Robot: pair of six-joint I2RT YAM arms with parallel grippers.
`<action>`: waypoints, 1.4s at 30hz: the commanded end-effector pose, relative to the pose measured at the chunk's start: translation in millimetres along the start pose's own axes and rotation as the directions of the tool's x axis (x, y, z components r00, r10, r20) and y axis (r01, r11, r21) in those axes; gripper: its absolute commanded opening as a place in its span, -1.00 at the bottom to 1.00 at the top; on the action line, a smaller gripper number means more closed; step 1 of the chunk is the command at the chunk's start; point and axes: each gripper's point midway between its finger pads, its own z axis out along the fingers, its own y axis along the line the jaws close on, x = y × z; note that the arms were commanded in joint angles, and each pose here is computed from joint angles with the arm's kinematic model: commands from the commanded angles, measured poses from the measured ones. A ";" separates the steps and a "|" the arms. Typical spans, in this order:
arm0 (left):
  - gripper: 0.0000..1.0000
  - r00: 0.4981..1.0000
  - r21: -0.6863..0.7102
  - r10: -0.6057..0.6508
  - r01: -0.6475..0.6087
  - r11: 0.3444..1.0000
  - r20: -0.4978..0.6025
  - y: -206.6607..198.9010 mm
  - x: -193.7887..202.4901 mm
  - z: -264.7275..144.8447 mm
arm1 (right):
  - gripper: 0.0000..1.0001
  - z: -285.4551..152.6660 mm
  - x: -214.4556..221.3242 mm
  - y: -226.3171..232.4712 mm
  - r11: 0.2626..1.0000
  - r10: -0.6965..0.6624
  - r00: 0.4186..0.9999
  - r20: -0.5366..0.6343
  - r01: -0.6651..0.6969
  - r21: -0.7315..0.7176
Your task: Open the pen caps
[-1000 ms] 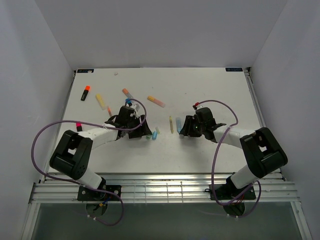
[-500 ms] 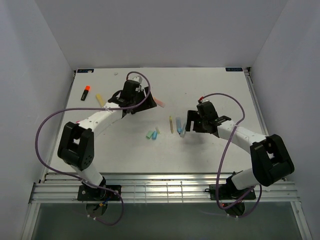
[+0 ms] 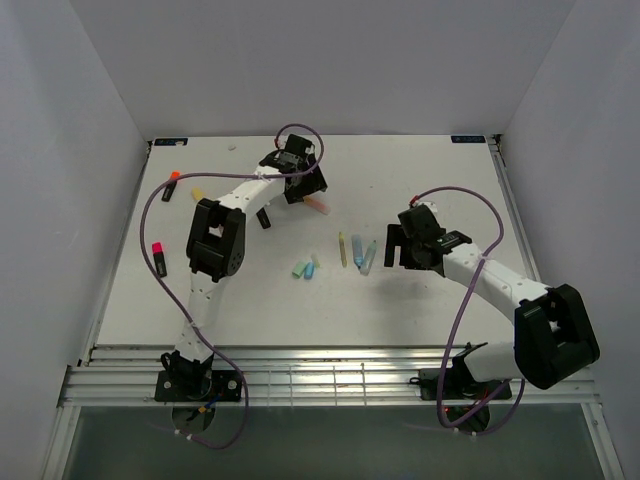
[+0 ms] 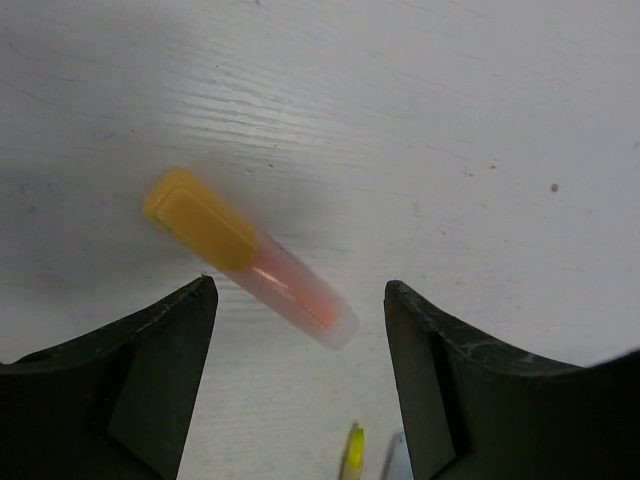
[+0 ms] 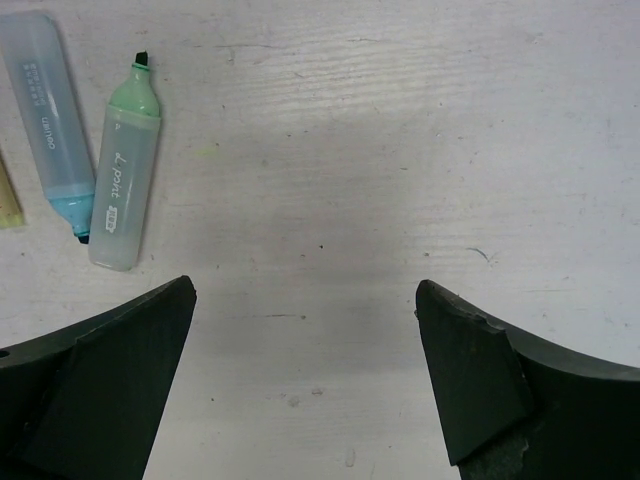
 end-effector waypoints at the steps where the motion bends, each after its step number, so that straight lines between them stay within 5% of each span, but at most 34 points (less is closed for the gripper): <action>1: 0.56 0.999 -0.066 -0.041 0.043 0.997 0.029 6.9 -14.8 -4.3 | 0.93 -7.4 -12.8 -7.5 0.999 0.001 0.999 0.048 -0.003 0.036; 12: 0.52 0.999 -0.143 -0.030 0.035 0.989 0.033 25.0 -6.6 28.7 | 0.94 -4.1 -12.6 0.3 1.000 0.013 0.997 0.072 -0.012 -0.012; 29: 0.09 0.955 -0.303 0.283 -0.298 0.905 -0.093 65.1 38.0 40.4 | 0.94 -11.6 -15.7 -3.8 1.000 0.025 0.992 0.120 -0.023 -0.020; 35: -0.40 0.949 -0.306 0.292 -0.315 0.898 -0.119 76.3 51.3 45.1 | 0.95 -14.6 -17.1 -0.7 0.999 0.026 0.992 0.120 -0.021 -0.038; 42: -1.00 0.961 -0.236 0.276 -0.274 0.932 -0.022 48.9 25.4 14.4 | 0.95 -21.2 -16.4 11.5 0.993 0.041 0.993 0.113 -0.028 -0.112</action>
